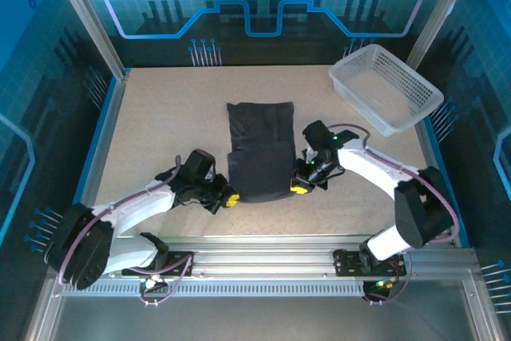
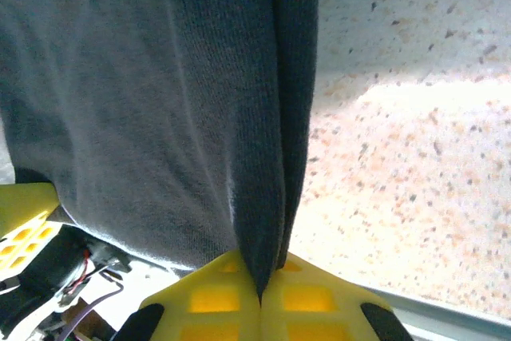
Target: Fold and stack the t-shirts
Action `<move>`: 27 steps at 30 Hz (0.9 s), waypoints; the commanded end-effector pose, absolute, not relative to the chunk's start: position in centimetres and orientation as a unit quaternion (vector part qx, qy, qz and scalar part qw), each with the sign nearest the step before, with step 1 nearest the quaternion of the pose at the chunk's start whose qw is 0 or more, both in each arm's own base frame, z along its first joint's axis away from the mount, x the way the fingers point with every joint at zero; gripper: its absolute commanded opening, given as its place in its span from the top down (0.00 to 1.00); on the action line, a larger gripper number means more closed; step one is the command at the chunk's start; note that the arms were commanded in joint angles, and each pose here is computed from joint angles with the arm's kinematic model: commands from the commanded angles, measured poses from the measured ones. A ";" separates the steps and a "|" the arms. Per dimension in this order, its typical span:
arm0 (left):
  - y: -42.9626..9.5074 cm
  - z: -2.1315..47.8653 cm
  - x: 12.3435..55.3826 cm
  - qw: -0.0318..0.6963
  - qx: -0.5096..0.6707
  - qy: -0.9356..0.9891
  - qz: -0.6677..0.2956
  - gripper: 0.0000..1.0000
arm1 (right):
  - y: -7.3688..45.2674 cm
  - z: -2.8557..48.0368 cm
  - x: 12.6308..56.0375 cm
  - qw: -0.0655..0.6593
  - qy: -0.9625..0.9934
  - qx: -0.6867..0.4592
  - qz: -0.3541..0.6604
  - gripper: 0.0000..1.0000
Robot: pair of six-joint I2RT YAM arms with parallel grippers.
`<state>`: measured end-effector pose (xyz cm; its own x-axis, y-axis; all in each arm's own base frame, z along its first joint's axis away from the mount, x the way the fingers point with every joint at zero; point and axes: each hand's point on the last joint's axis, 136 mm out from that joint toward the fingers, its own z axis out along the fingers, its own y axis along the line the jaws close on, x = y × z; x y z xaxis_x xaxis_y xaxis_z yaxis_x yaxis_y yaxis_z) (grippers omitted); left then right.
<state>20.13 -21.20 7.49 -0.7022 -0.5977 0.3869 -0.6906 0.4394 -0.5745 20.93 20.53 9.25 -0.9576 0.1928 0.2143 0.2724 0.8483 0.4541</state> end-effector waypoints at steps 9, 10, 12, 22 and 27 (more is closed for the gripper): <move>-19.7 19.5 31.1 -0.080 0.383 -0.802 0.451 1.00 | 20.4 18.5 27.4 0.011 -0.938 -0.204 -0.281 1.00; -19.7 20.1 32.7 -0.087 0.383 -0.797 0.459 1.00 | 20.4 18.9 28.5 0.008 -0.935 -0.213 -0.282 1.00; -19.7 20.8 36.3 -0.094 0.386 -0.789 0.468 1.00 | 20.4 19.6 31.8 -0.006 -0.930 -0.230 -0.286 1.00; -18.3 14.8 53.3 -0.104 0.414 -0.793 0.434 0.82 | 19.8 12.5 50.0 -0.026 -0.914 -0.312 -0.260 0.92; -17.3 14.0 56.1 -0.126 0.406 -0.802 0.420 0.48 | 17.8 11.4 54.0 -0.056 -0.922 -0.300 -0.238 0.52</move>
